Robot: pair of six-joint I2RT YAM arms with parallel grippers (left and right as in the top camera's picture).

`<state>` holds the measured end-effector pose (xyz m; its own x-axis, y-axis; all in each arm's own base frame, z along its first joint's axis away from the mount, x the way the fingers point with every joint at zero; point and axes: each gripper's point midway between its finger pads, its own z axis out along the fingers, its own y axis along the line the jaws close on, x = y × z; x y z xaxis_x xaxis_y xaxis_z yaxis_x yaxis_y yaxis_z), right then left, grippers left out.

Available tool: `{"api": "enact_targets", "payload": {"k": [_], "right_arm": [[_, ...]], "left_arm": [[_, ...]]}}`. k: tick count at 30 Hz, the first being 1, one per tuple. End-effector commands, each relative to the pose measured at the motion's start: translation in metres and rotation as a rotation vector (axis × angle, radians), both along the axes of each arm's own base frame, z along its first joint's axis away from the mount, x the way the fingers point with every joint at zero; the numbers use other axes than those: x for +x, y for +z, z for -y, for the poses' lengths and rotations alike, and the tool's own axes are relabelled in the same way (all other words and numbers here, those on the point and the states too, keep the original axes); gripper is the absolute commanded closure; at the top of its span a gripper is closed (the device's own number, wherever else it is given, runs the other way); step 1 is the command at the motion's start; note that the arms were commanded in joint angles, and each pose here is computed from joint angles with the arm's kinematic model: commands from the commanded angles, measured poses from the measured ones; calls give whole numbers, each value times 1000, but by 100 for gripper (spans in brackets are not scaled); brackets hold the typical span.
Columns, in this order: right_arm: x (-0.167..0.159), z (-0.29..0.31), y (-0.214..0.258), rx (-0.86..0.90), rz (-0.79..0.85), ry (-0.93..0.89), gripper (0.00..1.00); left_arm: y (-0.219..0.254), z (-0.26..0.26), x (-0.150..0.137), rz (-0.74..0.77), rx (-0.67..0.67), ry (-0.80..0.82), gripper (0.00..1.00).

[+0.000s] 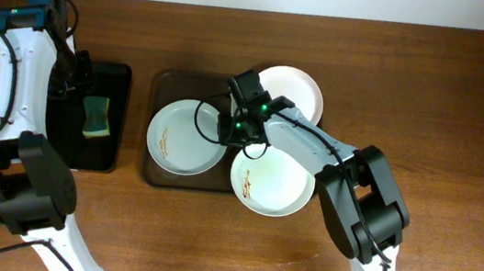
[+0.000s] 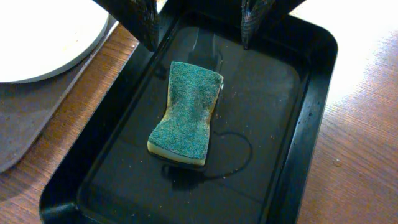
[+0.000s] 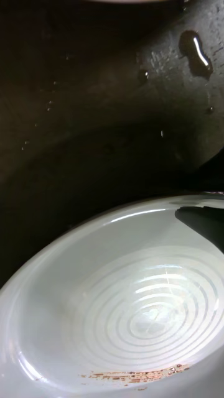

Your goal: Clean dirty plates on tray and stack at the side

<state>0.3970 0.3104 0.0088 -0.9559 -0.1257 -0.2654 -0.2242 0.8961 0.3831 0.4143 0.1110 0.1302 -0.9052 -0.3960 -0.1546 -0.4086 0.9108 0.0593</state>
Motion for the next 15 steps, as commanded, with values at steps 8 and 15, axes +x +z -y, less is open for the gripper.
{"api": "enact_targets", "payload": {"k": [8,15], "right_arm": [[1,-2,-8,-9,-11,-5,96],[1,-3,-8,-8,-9,-5,96]], "left_arm": [[-68,-2,-6,-164,-20,11,62],[-146,8,-13,-255,-89,-2,70]]}}
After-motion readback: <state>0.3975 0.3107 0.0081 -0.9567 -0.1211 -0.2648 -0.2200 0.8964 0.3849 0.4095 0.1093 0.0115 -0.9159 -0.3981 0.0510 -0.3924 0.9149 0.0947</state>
